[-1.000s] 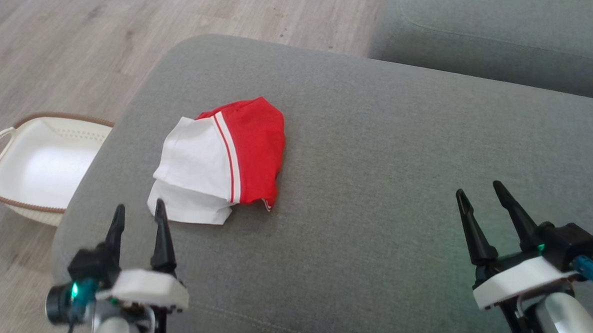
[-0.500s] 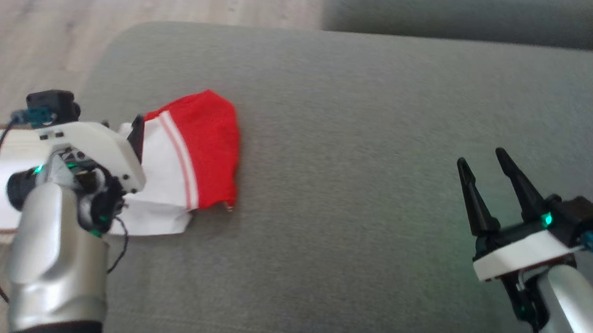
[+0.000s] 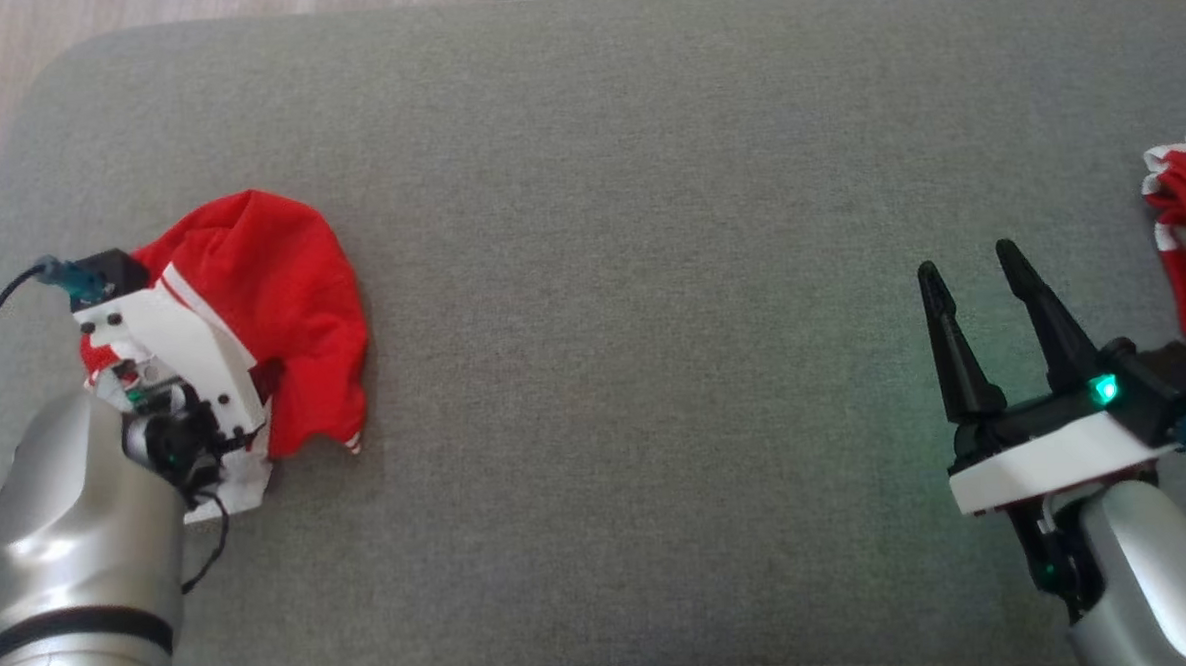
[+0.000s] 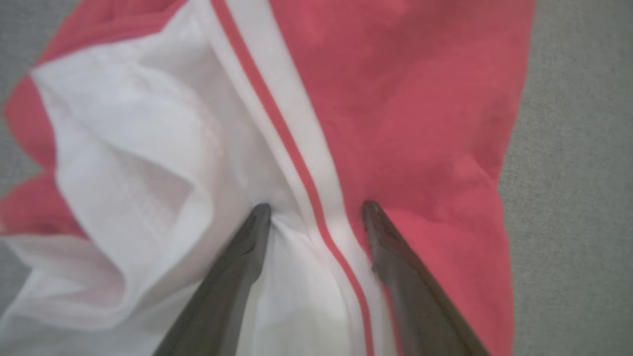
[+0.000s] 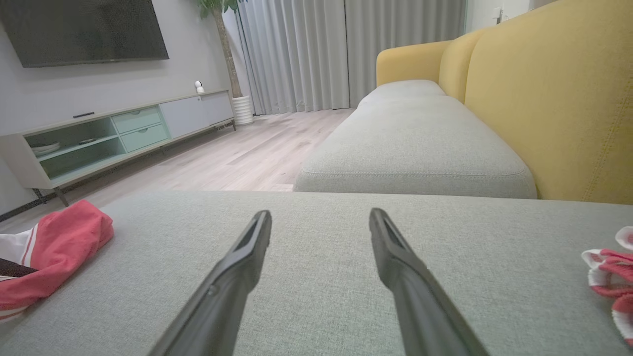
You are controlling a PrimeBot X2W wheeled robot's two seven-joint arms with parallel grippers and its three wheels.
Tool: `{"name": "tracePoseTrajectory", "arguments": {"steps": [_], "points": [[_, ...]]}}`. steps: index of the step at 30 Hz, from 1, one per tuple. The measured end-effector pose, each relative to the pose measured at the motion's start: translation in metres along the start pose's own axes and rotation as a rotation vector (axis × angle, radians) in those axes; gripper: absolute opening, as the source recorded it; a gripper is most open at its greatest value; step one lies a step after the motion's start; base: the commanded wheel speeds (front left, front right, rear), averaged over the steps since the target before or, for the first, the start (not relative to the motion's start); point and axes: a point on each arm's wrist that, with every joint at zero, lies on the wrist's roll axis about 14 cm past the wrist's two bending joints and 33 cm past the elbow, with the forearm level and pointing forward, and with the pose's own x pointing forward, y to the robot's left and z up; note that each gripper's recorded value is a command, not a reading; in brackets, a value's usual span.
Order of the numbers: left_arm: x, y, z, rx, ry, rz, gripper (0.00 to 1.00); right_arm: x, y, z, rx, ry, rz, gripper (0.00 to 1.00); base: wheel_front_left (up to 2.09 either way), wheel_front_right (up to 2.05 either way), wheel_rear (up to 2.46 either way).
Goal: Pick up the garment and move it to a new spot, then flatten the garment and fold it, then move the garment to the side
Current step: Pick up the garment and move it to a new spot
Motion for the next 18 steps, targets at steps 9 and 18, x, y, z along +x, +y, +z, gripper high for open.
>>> {"name": "tracePoseTrajectory", "arguments": {"steps": [9,18], "points": [[-0.015,0.003,0.012,0.079,-0.089,0.001,0.00,-0.002,0.003,0.014,-0.014,-0.032,0.003,1.00,0.00,0.00,0.00],[-0.072,-0.061,0.088,0.320,-0.384,-0.097,0.00,-0.021,0.012,0.031,-0.017,-0.076,-0.014,1.00,0.00,0.00,0.00]]}}
